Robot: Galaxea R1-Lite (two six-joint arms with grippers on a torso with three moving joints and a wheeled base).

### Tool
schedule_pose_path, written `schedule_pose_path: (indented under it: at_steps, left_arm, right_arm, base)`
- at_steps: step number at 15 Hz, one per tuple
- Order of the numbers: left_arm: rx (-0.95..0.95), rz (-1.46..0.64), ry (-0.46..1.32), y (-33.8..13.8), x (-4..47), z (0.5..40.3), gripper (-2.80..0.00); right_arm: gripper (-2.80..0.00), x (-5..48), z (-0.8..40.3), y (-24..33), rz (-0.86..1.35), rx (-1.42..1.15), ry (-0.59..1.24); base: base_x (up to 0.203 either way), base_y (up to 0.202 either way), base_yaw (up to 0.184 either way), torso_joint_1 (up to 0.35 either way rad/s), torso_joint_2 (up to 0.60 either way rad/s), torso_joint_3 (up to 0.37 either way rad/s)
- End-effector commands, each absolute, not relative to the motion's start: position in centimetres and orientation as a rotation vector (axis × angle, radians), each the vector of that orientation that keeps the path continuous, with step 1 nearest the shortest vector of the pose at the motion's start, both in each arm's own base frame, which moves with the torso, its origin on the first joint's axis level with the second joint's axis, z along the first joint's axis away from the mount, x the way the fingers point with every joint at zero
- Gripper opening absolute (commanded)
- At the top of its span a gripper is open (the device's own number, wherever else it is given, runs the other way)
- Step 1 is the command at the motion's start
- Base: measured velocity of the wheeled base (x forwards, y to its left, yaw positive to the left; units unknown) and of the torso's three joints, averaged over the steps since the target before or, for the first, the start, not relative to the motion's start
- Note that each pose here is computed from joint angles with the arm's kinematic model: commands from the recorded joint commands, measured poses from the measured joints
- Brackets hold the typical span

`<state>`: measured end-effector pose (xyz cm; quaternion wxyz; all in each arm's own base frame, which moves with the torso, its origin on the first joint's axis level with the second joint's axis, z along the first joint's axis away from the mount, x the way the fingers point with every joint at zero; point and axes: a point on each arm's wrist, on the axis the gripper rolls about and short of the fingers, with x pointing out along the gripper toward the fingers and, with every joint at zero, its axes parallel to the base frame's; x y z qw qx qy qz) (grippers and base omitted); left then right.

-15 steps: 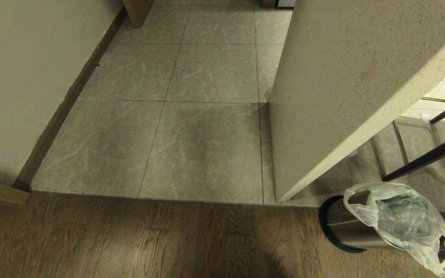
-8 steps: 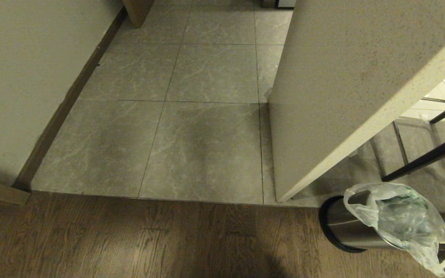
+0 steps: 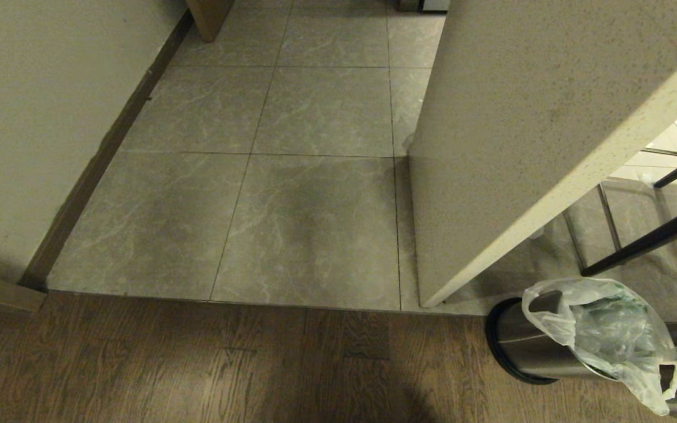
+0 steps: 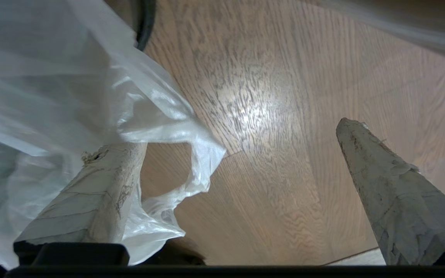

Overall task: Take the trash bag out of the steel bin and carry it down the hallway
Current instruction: Pick up the trash bag

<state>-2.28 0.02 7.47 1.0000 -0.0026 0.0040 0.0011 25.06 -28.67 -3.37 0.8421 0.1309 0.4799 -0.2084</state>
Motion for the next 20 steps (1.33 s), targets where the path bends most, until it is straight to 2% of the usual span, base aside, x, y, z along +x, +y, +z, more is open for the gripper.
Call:
schedule_pose_path:
  at_steps: [1,7,20]
  left_arm:
    - [-0.006,0.003,0.008,0.0,-2.3,7.4,-2.80]
    - [-0.006,0.003,0.009,0.0,-2.3,7.4,-2.80]
    - [-0.006,0.005,0.008,0.0,-2.3,7.4,-2.80]
  right_arm:
    - [0.00,25.1,-3.6,-28.6,-0.435,0.276,1.017]
    - [0.00,26.8,-3.7,-28.1,-0.495,0.157,0.971]
    - [0.00,27.5,-1.5,-26.4,-0.493,0.252,0.878]
  base:
    - [0.000,0.000,0.000,0.000,0.00,0.000]
    - [0.000,0.000,0.000,0.000,0.00,0.000]
    - [0.000,0.000,0.000,0.000,0.00,0.000]
